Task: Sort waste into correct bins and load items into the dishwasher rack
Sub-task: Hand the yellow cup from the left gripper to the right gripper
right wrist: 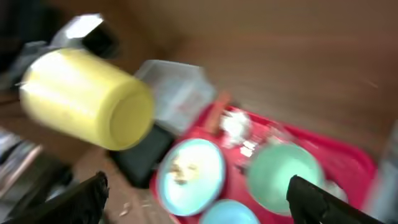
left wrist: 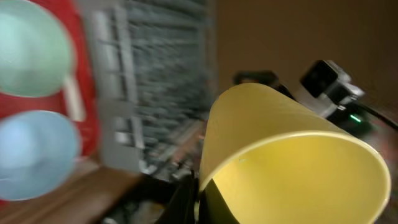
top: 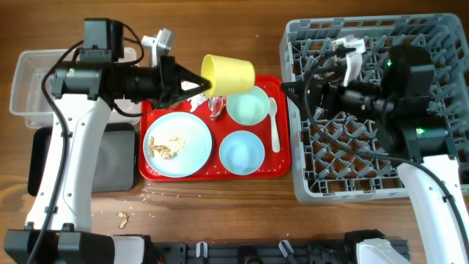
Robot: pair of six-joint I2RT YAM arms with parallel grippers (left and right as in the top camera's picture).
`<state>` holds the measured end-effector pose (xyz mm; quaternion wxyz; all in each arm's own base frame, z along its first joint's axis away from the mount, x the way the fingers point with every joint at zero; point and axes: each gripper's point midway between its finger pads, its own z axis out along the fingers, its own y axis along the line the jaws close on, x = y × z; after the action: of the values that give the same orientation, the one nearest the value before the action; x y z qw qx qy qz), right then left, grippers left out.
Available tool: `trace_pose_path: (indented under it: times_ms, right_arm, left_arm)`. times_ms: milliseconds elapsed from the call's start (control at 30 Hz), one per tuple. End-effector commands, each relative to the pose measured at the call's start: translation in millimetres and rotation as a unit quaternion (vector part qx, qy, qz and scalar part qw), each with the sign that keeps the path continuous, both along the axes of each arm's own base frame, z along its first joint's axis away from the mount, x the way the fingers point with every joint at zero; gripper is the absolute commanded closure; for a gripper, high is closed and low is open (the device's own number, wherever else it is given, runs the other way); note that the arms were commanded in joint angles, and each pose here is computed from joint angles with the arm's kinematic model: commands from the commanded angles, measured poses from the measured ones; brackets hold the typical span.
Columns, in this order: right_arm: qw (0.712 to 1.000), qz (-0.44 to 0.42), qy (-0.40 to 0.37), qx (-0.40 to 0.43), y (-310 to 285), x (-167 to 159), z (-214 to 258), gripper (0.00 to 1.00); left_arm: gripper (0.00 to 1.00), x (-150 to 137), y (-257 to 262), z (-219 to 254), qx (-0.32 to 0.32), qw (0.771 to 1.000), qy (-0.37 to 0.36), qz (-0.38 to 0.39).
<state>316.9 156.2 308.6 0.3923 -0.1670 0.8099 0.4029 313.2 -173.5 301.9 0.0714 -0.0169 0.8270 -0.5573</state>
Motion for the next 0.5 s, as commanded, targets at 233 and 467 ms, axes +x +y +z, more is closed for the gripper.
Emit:
trace_pose_path:
  times_ms: [233, 467]
  right_arm:
    - [0.963, 0.219, -0.11, 0.114, 56, -43, 70, 0.06]
    - [0.957, 0.246, -0.087, 0.123, 79, -46, 62, 0.18]
  left_arm:
    - [0.96, -32, -32, 37, -0.111, 0.989, -0.011, -0.097]
    - [0.96, -38, -46, 35, -0.104, 0.987, -0.022, -0.119]
